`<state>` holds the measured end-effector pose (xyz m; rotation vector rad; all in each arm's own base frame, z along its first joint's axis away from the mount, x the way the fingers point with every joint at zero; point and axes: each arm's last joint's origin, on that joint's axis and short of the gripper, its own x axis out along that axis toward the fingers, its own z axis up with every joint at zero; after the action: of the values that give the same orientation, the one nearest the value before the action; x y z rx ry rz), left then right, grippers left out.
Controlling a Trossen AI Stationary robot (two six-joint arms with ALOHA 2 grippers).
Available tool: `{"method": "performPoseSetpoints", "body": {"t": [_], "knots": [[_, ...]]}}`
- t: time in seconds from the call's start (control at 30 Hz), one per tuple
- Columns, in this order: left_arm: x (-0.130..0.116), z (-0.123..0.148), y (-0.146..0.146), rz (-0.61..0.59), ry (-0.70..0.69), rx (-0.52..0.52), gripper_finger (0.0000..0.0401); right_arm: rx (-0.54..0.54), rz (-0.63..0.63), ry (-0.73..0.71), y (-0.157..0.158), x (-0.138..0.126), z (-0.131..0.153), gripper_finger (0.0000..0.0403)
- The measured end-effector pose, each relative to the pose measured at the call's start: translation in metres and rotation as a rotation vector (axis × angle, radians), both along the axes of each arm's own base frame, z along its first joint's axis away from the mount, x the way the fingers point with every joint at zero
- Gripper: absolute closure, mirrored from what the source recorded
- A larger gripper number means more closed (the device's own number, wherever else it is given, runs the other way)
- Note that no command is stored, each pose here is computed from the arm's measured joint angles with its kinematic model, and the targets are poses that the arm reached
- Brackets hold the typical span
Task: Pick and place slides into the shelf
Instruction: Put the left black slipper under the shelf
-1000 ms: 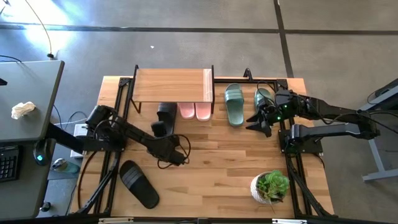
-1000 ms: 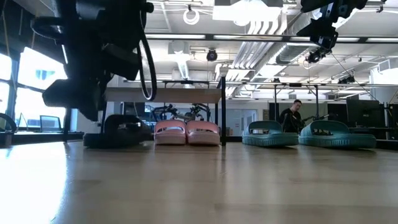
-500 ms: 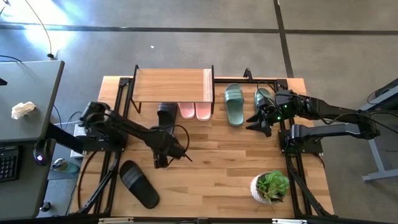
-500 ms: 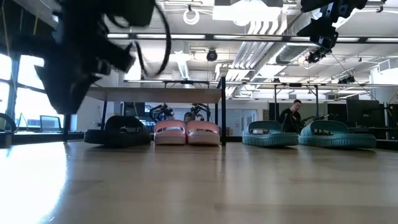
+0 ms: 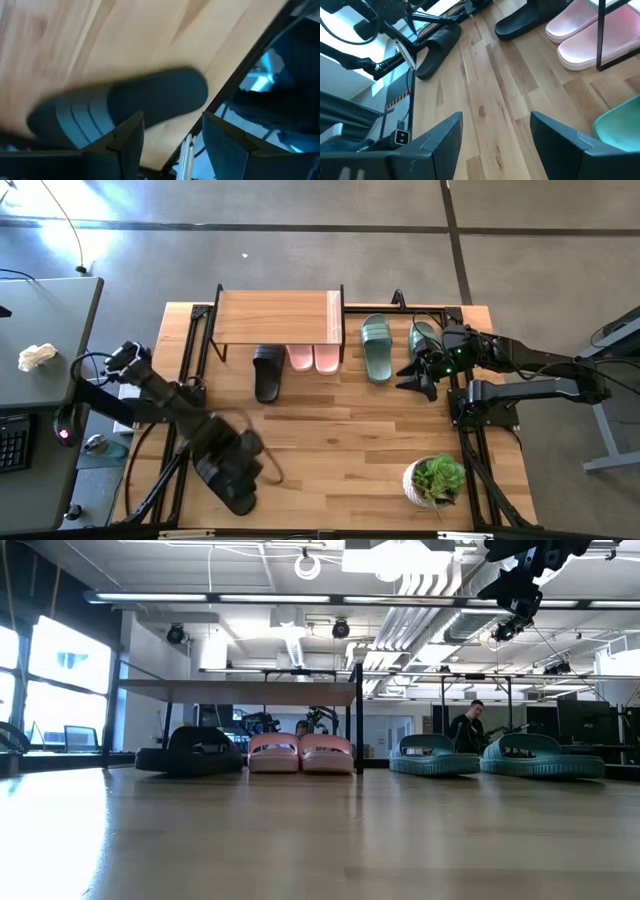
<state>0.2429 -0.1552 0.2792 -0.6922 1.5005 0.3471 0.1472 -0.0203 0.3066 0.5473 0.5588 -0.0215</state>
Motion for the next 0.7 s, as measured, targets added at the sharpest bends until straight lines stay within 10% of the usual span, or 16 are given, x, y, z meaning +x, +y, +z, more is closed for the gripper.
{"method": "performPoseSetpoints", "body": {"t": [0.27, 0.7], "knots": [[-0.038, -0.026, -0.037, 0.355, 0.291, 0.257, 0.0220, -0.072, -0.019, 0.000, -0.002, 0.000, 0.000, 0.0180], [-0.028, -0.078, -0.066, 0.322, 0.397, 0.363, 0.0220, -0.082, -0.021, 0.000, -0.002, 0.000, 0.000, 0.0180]]}}
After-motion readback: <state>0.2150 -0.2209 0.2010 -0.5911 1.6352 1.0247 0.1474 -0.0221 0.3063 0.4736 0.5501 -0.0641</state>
